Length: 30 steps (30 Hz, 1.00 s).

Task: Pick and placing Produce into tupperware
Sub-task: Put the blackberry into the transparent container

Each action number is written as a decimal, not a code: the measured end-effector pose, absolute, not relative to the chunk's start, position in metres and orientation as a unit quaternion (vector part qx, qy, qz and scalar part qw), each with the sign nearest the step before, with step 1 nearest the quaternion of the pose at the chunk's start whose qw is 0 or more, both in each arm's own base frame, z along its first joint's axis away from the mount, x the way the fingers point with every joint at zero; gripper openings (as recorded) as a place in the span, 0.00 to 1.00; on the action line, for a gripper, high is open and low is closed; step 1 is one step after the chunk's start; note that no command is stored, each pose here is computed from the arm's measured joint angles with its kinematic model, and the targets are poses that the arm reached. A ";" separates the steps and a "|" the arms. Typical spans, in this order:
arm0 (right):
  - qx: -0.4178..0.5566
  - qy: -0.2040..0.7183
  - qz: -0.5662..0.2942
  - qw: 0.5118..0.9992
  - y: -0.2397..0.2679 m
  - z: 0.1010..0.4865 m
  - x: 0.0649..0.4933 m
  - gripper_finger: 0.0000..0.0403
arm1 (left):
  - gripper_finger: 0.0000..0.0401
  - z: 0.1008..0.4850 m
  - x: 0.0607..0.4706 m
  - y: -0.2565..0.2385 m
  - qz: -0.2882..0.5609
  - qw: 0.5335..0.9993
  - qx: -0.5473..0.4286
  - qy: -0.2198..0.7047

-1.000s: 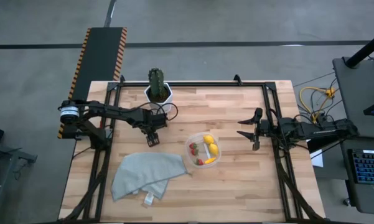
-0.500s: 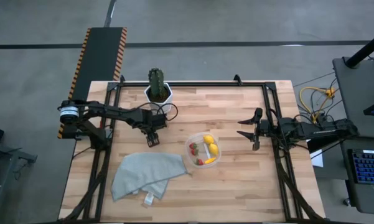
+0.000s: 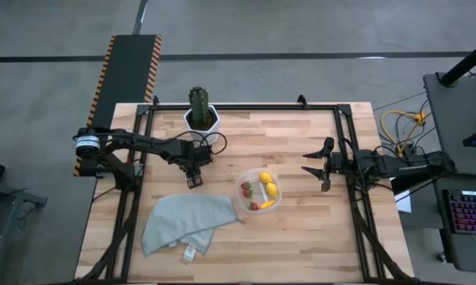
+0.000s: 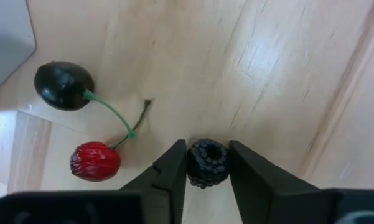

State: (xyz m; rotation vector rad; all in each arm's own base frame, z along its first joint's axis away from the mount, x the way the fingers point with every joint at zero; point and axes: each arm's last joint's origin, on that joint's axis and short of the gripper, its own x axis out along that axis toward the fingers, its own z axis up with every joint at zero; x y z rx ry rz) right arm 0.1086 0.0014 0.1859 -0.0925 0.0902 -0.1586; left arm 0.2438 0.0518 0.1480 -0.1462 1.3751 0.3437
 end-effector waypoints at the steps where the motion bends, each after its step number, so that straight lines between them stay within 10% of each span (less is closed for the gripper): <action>1: -0.046 0.045 -0.079 0.995 0.001 0.186 0.109 0.48 | 0.19 0.148 0.244 0.052 0.158 0.757 -0.066 0.631; 30: -0.049 0.044 -0.080 0.995 0.001 0.186 0.109 0.48 | 0.17 0.186 0.272 0.045 0.114 0.795 -0.035 0.595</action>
